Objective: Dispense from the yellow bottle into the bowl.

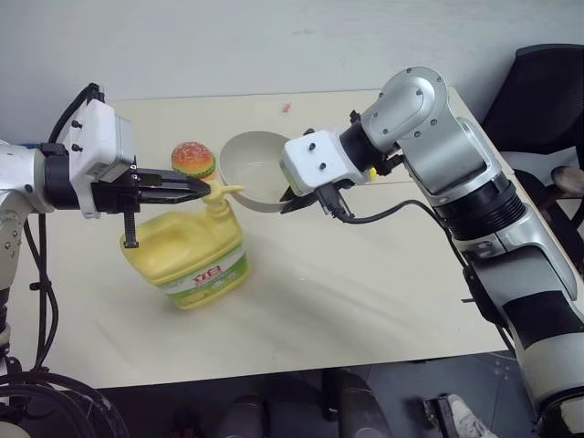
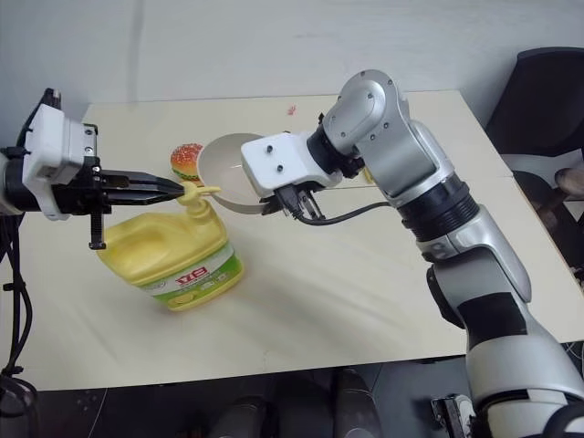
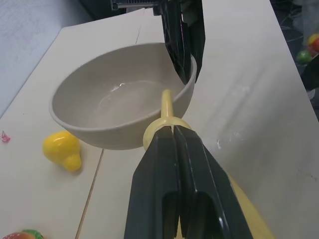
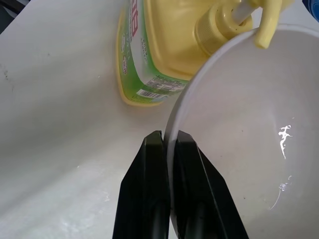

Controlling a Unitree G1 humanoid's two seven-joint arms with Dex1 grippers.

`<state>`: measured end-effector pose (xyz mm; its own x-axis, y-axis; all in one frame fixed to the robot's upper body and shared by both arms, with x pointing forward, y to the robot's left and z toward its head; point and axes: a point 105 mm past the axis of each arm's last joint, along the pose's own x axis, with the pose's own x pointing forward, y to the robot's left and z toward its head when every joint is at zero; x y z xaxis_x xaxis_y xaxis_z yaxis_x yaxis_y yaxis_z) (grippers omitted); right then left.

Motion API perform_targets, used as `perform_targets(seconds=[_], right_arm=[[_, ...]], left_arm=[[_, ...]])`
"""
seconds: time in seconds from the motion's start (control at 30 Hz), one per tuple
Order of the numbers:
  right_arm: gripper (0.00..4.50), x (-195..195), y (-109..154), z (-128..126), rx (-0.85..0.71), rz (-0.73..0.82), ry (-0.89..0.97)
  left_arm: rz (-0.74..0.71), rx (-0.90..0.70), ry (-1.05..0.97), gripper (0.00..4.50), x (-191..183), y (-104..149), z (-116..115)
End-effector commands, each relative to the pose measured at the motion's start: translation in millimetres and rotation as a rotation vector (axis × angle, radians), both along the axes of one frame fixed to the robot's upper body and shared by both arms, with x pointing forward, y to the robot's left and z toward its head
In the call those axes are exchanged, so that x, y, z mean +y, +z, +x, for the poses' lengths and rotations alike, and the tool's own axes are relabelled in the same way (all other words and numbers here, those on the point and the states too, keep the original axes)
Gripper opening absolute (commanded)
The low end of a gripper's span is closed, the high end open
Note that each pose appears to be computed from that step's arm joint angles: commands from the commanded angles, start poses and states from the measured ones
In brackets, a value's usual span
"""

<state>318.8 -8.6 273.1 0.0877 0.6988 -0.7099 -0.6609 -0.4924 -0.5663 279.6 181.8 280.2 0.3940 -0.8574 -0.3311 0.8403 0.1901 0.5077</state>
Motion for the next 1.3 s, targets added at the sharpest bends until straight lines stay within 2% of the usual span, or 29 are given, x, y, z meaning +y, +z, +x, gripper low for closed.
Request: perform_targets(seconds=[0.03, 0.4, 0.83, 1.0, 1.23, 1.3], right_arm=[[0.0, -1.3, 14.6, -11.7, -0.073, -0.021, 0.074], [0.0, -5.4, 1.3, -13.3, -0.107, -0.084, 0.109], [0.0, -4.0, -1.1, -14.6, -0.108, -0.086, 0.12], [0.0, -4.5, -2.0, -14.5, -0.106, -0.087, 0.119], [0.0, -7.1, -4.8, -14.4, -0.097, -0.085, 0.113], [0.0, -9.2, -6.0, -13.6, -0.094, -0.082, 0.104]], left_arm=[[0.113, 0.175, 0.05, 0.08, 4.4, -50.8, 8.4], [0.132, 0.208, 0.064, 0.08, 9.3, -59.9, 9.7], [0.192, 0.283, 0.089, 0.08, 17.5, -88.4, 3.7], [0.195, 0.281, 0.092, 0.08, 18.0, -90.4, 6.0], [0.029, 0.235, 0.002, 0.08, -0.3, -46.9, -2.7], [-0.044, 0.228, -0.031, 0.08, -6.5, -24.5, -9.2]])
